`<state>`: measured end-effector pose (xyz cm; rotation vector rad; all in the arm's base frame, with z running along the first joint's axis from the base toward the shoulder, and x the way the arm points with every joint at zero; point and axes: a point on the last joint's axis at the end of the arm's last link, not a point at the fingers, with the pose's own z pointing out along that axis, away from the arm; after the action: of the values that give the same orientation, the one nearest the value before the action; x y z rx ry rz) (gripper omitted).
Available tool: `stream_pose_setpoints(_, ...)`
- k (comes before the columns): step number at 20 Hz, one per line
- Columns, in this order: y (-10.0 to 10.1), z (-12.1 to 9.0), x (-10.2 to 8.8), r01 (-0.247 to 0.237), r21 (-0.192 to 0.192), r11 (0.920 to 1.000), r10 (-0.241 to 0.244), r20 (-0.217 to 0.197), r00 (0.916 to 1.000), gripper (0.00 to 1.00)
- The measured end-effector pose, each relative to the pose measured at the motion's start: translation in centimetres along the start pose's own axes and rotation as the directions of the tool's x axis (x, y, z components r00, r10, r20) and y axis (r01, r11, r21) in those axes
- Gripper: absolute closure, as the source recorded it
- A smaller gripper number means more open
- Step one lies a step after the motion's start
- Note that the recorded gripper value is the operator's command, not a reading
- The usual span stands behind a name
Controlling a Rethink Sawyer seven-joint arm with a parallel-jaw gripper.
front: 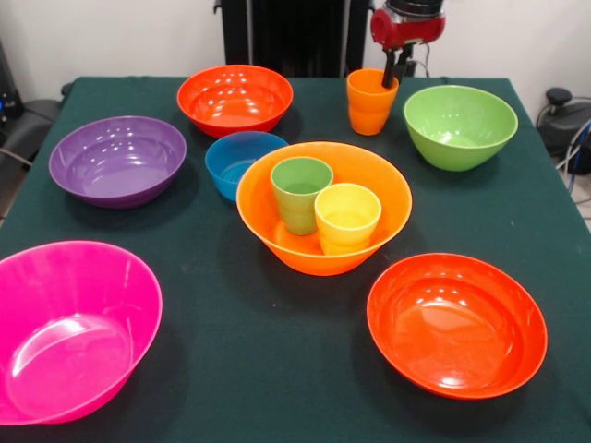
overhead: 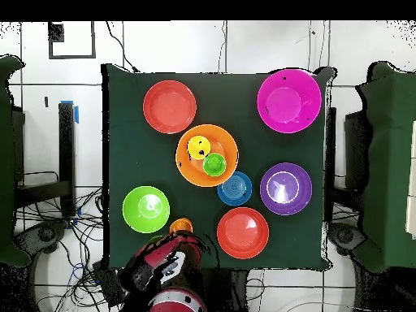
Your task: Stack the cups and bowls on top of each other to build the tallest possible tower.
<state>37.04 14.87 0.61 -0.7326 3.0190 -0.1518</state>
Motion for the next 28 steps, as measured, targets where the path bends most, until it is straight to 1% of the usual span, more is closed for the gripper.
stream_pose_setpoints(3,-0.7,-0.4,-0.8,-0.022,-0.008,0.9997,0.022,0.016,0.9996,1.00)
stream_pose_setpoints(4,-0.8,-0.5,-1.0,-0.027,-0.010,0.9996,0.028,0.017,0.9995,1.00)
stream_pose_setpoints(5,-1.3,-0.8,-1.4,-0.045,-0.014,0.9989,0.045,0.020,0.9988,1.00)
stream_pose_setpoints(8,-1.9,-1.2,-1.9,-0.067,-0.019,0.9976,0.067,0.019,0.9976,1.00)
stream_pose_setpoints(9,-2.3,-1.6,-2.3,-0.087,-0.022,0.9960,0.087,0.010,0.9961,1.00)
stream_pose_setpoints(12,-2.7,-2.0,-2.6,-0.103,-0.024,0.9944,0.103,-0.001,0.9947,1.00)
stream_pose_setpoints(14,-3.1,-2.6,-3.0,-0.117,-0.025,0.9929,0.116,-0.020,0.9930,1.00)
stream_pose_setpoints(22,-3.8,-4.4,-3.7,-0.129,-0.027,0.9913,0.127,-0.070,0.9895,1.00)
stream_pose_setpoints(27,-3.9,-5.1,-4.0,-0.136,-0.034,0.9902,0.131,-0.111,0.9852,1.00)
stream_pose_setpoints(28,-3.9,-5.5,-4.2,-0.136,-0.035,0.9901,0.130,-0.129,0.9830,1.00)
